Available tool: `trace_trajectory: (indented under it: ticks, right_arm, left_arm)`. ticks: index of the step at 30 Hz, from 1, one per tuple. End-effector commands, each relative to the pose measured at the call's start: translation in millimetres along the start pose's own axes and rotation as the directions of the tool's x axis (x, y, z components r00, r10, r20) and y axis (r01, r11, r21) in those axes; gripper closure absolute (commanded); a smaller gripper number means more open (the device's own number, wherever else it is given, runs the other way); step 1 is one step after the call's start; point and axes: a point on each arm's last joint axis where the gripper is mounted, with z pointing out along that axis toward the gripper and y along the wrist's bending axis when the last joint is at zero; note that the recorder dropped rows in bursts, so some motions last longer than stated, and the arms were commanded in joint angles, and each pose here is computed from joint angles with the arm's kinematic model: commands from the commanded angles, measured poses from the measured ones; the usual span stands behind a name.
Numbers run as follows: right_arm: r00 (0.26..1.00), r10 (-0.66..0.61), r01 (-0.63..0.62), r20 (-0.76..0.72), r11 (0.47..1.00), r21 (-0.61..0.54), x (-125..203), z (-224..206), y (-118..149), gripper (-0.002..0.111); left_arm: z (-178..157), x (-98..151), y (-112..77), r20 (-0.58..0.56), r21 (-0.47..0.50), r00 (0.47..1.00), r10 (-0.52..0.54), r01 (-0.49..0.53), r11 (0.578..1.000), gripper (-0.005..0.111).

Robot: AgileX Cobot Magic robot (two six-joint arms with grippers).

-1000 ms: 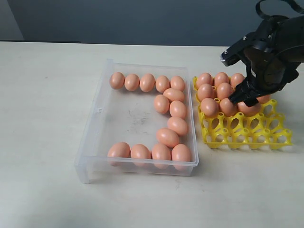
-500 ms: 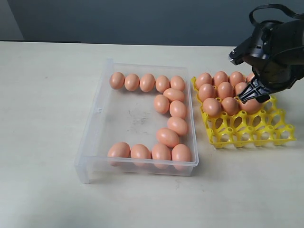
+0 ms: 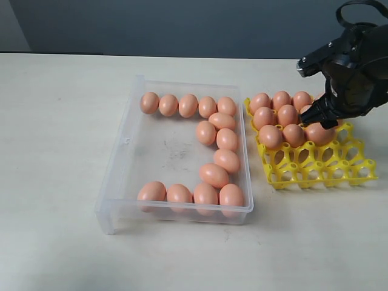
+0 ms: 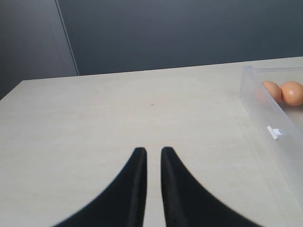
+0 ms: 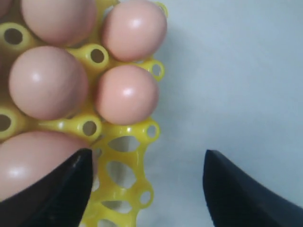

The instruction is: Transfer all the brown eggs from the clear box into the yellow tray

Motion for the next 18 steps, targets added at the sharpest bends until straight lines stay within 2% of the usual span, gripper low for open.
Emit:
trace_trajectory:
  ticks: [1, 11, 18]
  right_arm:
    - [1.000, 0.002, -0.002, 0.010, 1.000, -0.011, -1, 1, -2, 0.044]
    - [0.994, -0.030, 0.027, -0.107, 0.999, -0.036, 9, 29, 16, 0.044]
    - [0.993, -0.029, 0.027, -0.115, 0.999, -0.018, 9, 24, 12, 0.044]
  left_arm:
    - [0, 1, -0.3, 0.006, 0.003, 1.000, -0.003, 0.003, 1.000, 0.095]
    - [0, 1, -0.3, 0.006, 0.003, 1.000, -0.003, 0.003, 1.000, 0.095]
    - [0, 1, -0.3, 0.006, 0.003, 1.000, -0.003, 0.003, 1.000, 0.095]
